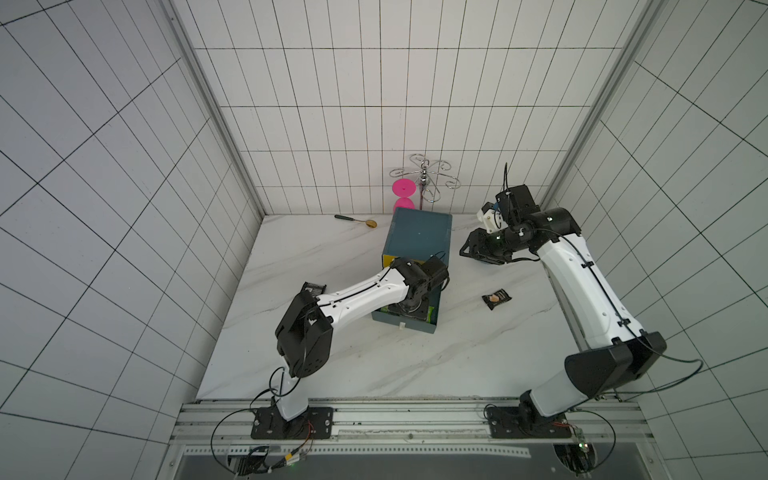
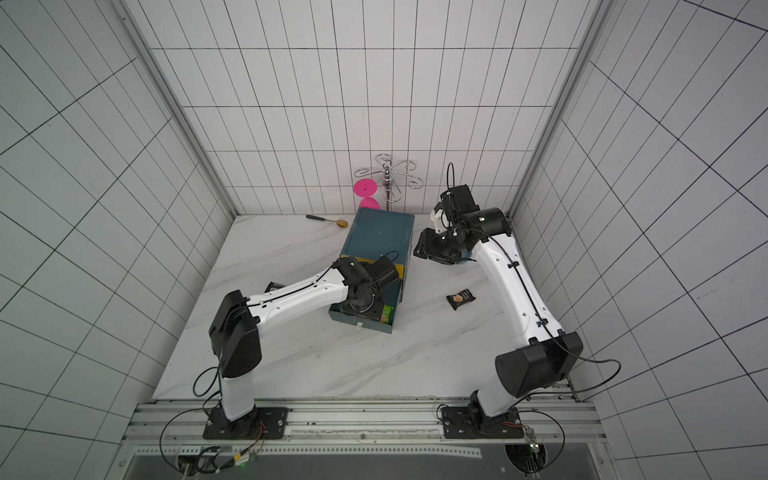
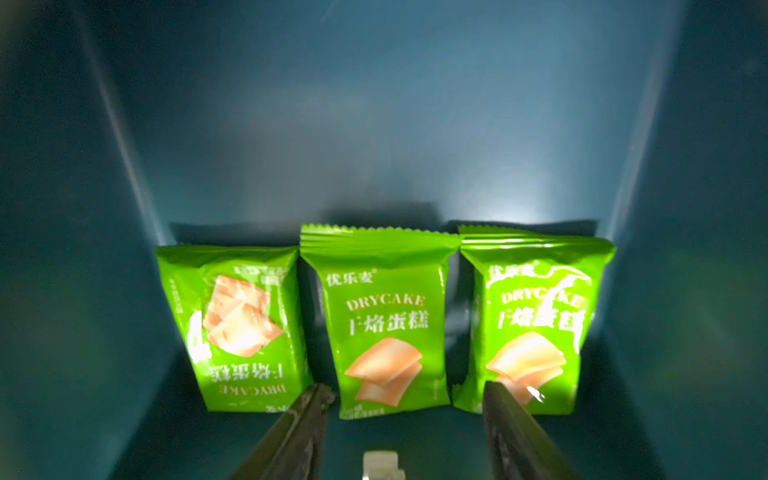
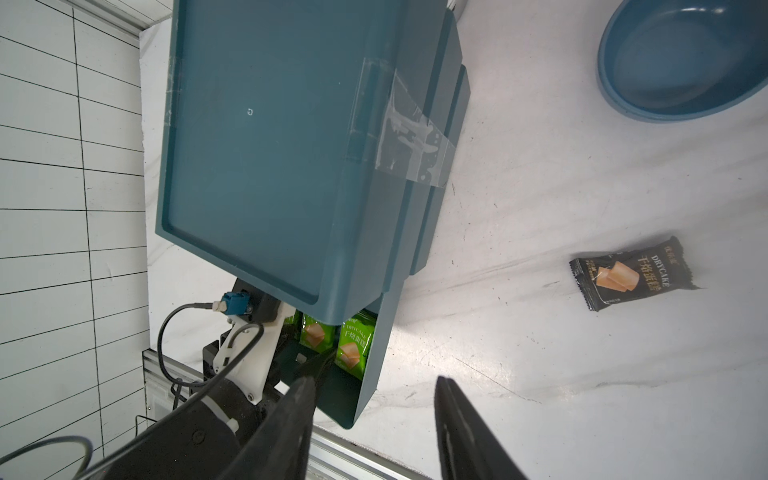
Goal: Take the cookies out of the drawer
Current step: Pick up the cookie from the drawer.
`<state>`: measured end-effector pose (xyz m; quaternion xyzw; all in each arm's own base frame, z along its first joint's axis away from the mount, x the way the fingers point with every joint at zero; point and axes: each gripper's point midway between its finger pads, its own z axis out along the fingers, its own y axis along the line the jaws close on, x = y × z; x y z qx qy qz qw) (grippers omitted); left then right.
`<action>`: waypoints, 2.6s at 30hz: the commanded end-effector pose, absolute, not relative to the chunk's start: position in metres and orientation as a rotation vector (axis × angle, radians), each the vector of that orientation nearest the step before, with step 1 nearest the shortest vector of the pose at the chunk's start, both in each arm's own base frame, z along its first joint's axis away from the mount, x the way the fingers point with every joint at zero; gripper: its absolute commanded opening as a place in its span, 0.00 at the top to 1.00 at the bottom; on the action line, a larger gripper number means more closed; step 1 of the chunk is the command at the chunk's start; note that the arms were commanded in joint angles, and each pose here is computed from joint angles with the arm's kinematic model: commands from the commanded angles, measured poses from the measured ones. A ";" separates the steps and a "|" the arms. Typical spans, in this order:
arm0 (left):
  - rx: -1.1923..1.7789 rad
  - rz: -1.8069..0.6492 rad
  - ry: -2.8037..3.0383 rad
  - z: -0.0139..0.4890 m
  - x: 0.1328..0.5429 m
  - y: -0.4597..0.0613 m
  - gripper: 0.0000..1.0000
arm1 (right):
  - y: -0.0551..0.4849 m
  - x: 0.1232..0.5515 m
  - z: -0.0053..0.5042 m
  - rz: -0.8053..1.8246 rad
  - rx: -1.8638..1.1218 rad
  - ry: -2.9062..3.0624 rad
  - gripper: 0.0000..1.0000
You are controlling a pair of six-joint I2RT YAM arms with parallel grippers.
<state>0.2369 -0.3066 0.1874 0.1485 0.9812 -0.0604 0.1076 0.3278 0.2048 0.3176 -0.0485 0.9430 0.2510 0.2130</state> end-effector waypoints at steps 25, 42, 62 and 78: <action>0.325 -0.053 2.930 0.115 0.263 -0.311 0.35 | 0.185 0.316 0.294 0.658 -0.146 2.662 0.50; 0.274 -0.019 2.929 0.084 0.271 -0.306 0.37 | 0.183 0.315 0.289 0.671 -0.143 2.666 0.50; 0.274 -0.021 2.896 0.089 0.278 -0.301 0.61 | 0.184 0.315 0.289 0.690 -0.130 2.655 0.51; 0.248 0.054 2.889 0.086 0.283 -0.292 0.28 | 0.185 0.314 0.289 0.701 -0.138 2.655 0.51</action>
